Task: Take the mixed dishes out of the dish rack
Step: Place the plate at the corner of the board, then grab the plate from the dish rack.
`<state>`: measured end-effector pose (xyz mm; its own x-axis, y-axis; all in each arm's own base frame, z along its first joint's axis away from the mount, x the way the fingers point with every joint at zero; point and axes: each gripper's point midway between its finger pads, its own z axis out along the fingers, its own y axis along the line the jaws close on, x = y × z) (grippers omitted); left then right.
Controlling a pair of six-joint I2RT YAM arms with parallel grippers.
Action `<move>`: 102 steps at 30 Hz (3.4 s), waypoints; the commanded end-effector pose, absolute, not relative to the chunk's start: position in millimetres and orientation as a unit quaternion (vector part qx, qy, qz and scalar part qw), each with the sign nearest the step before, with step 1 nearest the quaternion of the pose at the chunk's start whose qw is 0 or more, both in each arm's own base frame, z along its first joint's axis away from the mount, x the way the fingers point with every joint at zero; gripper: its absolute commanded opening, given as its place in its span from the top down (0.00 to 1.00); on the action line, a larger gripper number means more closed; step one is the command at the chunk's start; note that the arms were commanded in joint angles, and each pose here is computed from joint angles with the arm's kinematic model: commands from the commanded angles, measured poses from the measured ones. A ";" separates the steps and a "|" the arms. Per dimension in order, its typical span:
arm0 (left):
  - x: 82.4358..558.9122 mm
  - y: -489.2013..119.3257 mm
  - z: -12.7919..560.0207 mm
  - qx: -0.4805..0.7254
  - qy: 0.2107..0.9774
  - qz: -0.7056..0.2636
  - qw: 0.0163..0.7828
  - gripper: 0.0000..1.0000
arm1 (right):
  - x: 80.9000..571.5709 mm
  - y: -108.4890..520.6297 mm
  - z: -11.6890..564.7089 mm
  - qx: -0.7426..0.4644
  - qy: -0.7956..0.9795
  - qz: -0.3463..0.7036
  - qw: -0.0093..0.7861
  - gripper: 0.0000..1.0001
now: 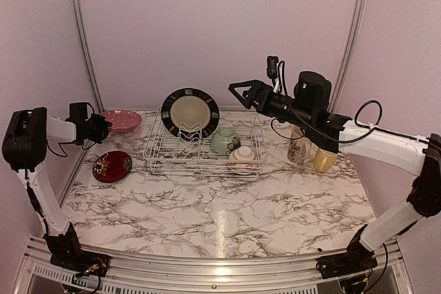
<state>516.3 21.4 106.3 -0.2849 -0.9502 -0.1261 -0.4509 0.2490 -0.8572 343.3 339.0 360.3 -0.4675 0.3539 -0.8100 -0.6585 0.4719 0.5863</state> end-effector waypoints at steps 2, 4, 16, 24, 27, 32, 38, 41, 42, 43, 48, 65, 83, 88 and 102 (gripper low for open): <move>562.0 17.1 146.3 -0.439 0.700 -0.400 0.396 1.00 | 351.2 329.4 364.8 -0.104 0.697 0.487 0.516 0.10; 568.9 15.6 136.3 -0.438 0.710 -0.392 0.388 1.00 | 352.2 330.5 363.6 -0.105 0.698 0.487 0.514 0.10; 577.1 18.4 80.4 -0.451 0.745 -0.351 0.344 1.00 | 352.0 332.1 361.6 -0.107 0.699 0.491 0.509 0.10; 563.2 24.6 60.8 -0.465 0.750 -0.339 0.325 0.81 | 351.5 329.6 361.8 -0.106 0.700 0.487 0.511 0.10; 555.8 27.8 55.2 -0.468 0.753 -0.333 0.320 0.76 | 351.7 329.6 360.9 -0.106 0.701 0.486 0.511 0.11; 547.8 32.1 51.3 -0.463 0.768 -0.313 0.313 0.64 | 351.8 332.0 359.6 -0.110 0.701 0.488 0.508 0.11; 540.7 36.0 58.1 -0.458 0.775 -0.302 0.313 0.52 | 354.6 333.9 355.9 -0.112 0.704 0.485 0.507 0.11; 536.9 40.1 66.0 -0.450 0.786 -0.281 0.317 0.43 | 357.0 337.0 351.2 -0.114 0.708 0.484 0.503 0.11; 535.1 42.2 68.8 -0.448 0.790 -0.271 0.318 0.41 | 358.1 337.7 349.8 -0.114 0.708 0.484 0.501 0.11; 532.1 44.6 72.7 -0.445 0.796 -0.260 0.318 0.39 | 358.8 339.5 347.2 -0.115 0.710 0.484 0.499 0.11; 516.5 59.7 86.8 -0.438 0.815 -0.205 0.318 0.30 | 367.4 344.4 339.4 -0.128 0.718 0.465 0.502 0.11; 419.5 1.1 236.9 -0.290 0.812 -0.235 0.449 0.01 | 447.3 368.5 288.7 -0.364 0.704 0.200 0.576 0.16; 260.8 -124.9 263.4 -0.166 0.771 -0.431 0.439 0.01 | 512.3 401.0 246.6 -0.512 0.594 0.193 0.589 0.28; 257.8 -130.6 259.3 -0.167 0.779 -0.433 0.422 0.01 | 523.7 410.1 231.9 -0.506 0.602 0.209 0.582 0.33; 253.1 -126.3 271.1 -0.173 0.773 -0.429 0.435 0.01 | 540.9 434.4 208.0 -0.506 0.600 0.235 0.573 0.61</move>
